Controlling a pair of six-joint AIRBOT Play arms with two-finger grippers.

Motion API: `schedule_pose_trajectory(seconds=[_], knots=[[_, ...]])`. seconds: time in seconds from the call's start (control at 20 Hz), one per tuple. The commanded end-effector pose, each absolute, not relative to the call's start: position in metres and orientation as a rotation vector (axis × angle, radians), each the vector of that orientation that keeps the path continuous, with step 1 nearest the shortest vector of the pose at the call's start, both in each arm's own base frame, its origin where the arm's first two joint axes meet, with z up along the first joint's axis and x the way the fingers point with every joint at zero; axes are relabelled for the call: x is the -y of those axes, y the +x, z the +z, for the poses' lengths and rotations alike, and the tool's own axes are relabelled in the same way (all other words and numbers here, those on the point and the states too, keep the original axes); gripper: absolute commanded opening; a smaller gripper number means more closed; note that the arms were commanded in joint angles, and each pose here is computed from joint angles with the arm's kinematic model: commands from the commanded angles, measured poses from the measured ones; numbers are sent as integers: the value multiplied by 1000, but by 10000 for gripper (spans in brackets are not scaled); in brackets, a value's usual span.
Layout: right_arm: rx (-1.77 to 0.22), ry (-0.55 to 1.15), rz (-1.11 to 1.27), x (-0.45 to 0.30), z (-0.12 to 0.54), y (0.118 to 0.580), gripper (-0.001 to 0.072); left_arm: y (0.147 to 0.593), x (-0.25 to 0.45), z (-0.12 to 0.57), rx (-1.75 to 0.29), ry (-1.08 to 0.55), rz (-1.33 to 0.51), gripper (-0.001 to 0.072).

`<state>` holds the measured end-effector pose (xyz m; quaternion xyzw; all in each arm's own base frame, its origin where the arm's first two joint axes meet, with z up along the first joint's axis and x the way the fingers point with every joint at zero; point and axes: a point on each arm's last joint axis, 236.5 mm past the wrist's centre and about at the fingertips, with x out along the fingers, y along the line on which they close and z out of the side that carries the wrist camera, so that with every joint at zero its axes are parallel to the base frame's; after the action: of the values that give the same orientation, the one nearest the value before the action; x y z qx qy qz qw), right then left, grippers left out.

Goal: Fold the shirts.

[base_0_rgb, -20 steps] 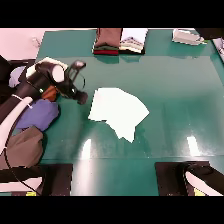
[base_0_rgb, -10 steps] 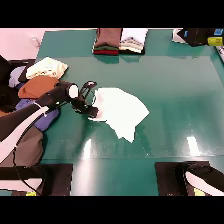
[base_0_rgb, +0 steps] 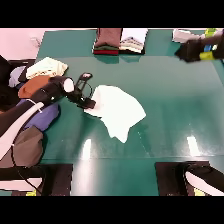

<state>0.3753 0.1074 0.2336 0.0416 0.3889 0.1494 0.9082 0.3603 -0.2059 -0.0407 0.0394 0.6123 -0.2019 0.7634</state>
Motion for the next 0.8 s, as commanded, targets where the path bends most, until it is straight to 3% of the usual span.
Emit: schedule_pose_trajectory(seconds=[0.0,0.05,0.1,0.15,0.35,0.75], knots=[[-1054,60,201,-83,140,346,21,395,185,5,-1206,31,-393,26],[-1123,87,189,-83,109,338,91,397,182,9,-1195,25,-387,26],[-1191,142,193,-89,77,331,374,397,180,9,-1197,23,-385,26],[-1246,200,212,-99,51,326,509,396,180,9,-1202,26,-385,26],[-1425,371,274,-149,-31,313,507,395,180,9,-1206,25,-385,26],[-1507,265,381,-222,-75,328,499,396,180,9,-1201,31,-389,26]])
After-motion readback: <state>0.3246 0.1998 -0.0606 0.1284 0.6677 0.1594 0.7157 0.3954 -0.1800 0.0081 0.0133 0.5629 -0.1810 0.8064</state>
